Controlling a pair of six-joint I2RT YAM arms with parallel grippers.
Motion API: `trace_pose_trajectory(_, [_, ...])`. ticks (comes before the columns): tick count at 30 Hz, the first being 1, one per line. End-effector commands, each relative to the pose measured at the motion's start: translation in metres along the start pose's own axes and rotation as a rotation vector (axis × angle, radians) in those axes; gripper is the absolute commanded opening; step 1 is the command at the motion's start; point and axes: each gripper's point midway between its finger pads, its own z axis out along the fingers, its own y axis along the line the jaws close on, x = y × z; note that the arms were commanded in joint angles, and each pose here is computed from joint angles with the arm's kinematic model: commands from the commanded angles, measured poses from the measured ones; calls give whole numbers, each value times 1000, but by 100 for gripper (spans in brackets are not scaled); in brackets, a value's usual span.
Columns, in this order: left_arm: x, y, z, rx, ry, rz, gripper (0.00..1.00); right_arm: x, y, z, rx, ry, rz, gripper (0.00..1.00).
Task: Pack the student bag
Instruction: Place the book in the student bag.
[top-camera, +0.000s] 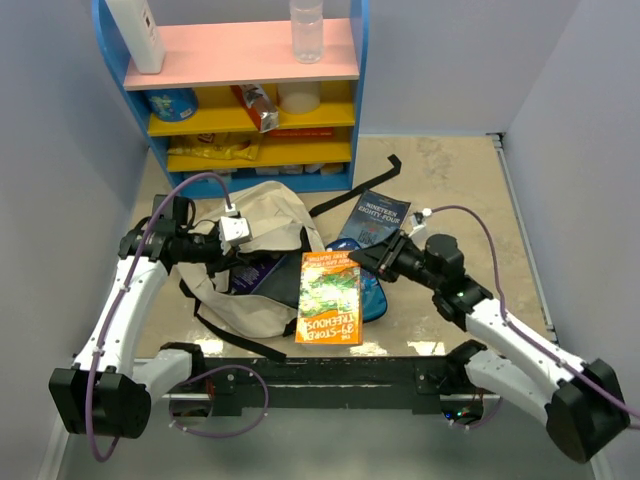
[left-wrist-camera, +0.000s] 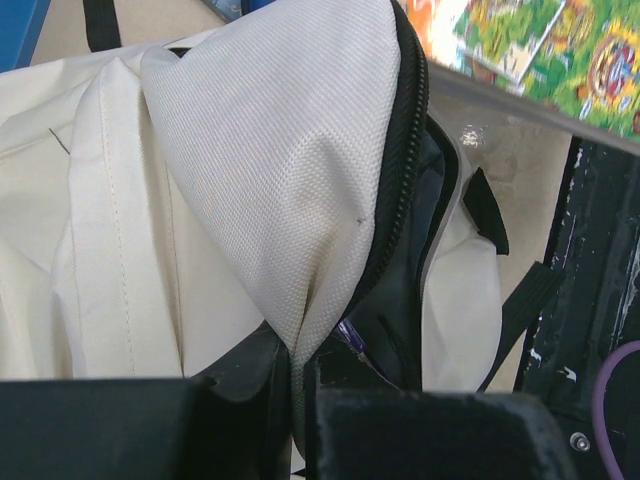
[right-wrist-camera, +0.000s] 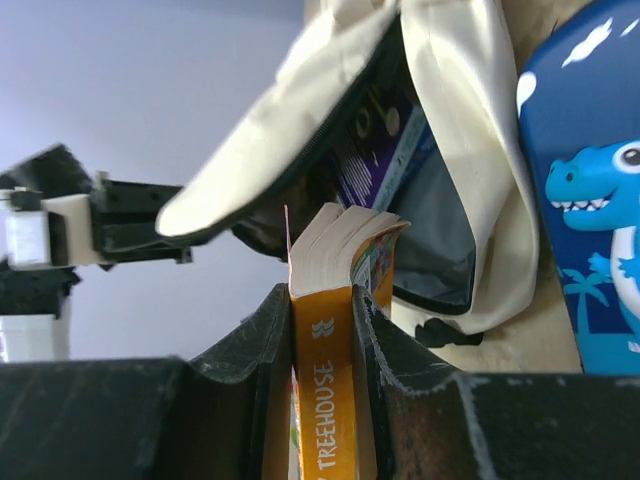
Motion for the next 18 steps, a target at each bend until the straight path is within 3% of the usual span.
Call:
trace_pose_trajectory(1, [-29, 3, -6, -5, -86, 61, 0, 6, 53, 29, -136, 46, -4, 0])
trace_pose_trajectory(8, [-29, 0, -7, -6, -87, 66, 0, 32, 69, 72, -180, 183, -1, 0])
trace_pose_trajectory(18, [-31, -3, -12, -6, -76, 85, 0, 17, 96, 136, -301, 201, 52, 0])
